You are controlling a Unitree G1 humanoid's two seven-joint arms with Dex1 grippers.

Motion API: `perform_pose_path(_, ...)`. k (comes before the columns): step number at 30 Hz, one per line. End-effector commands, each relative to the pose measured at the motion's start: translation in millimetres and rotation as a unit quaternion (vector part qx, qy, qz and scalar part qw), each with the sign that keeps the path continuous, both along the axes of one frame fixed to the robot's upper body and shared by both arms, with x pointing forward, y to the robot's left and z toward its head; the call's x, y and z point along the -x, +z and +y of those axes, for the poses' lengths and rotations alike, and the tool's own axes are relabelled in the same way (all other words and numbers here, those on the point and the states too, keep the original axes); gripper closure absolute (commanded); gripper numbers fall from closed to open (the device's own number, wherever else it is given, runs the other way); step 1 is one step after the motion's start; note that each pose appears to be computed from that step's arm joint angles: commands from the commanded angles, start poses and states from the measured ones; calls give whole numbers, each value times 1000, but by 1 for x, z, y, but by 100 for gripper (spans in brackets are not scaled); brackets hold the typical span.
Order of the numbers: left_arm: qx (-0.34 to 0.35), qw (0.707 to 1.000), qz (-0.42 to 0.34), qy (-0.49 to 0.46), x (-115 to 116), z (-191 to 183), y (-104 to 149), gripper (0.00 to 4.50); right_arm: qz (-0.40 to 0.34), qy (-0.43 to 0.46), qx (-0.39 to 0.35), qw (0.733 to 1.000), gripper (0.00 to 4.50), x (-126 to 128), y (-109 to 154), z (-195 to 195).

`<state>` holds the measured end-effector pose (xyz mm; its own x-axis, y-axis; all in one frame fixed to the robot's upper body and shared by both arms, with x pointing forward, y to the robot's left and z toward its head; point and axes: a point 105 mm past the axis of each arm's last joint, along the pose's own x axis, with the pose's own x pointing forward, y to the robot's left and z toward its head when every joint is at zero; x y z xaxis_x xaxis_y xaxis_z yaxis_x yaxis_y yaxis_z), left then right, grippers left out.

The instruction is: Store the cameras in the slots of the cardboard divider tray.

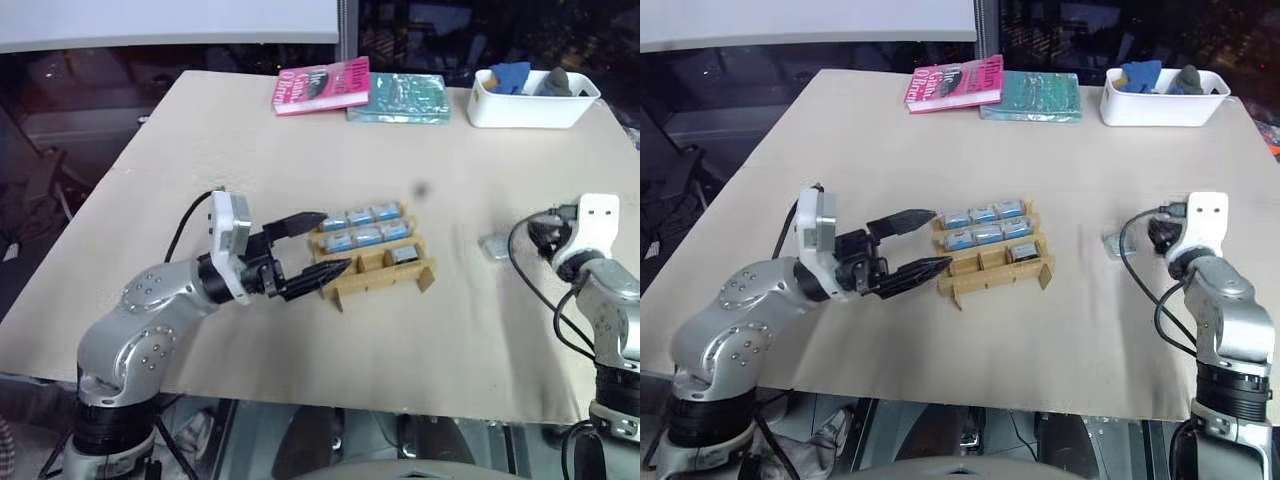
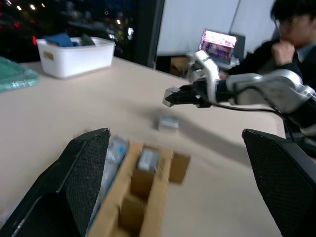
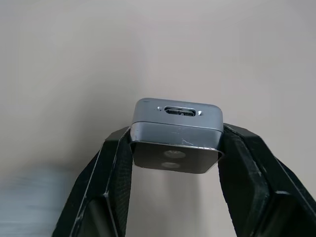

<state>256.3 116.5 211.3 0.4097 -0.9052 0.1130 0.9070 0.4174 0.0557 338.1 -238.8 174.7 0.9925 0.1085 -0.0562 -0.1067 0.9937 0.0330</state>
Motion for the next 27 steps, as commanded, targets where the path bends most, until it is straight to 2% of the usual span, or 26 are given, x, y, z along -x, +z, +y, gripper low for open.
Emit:
perform_pose_path(1,-4,999,-44,13,-5,-9,11,0,-63,157,-81,982,254,21,49,58)
perform_pose_path(3,-7,998,-64,11,-8,-15,16,0,-59,216,-121,967,254,32,55,82)
perform_pose_path(6,1,996,-83,22,-16,-20,23,0,-49,253,-179,950,254,40,61,102)
perform_pose_path(7,6,996,-85,25,-18,-20,25,0,-48,259,-182,947,254,42,62,105)
perform_pose_path(11,-2,996,-84,21,-23,-21,29,0,-42,282,-112,952,254,51,60,113)
perform_pose_path(17,-60,990,-127,3,-28,-35,24,0,-38,318,-155,934,254,59,68,119)
perform_pose_path(27,-68,976,-206,-19,-35,-64,28,0,-29,348,-222,910,254,71,79,137)
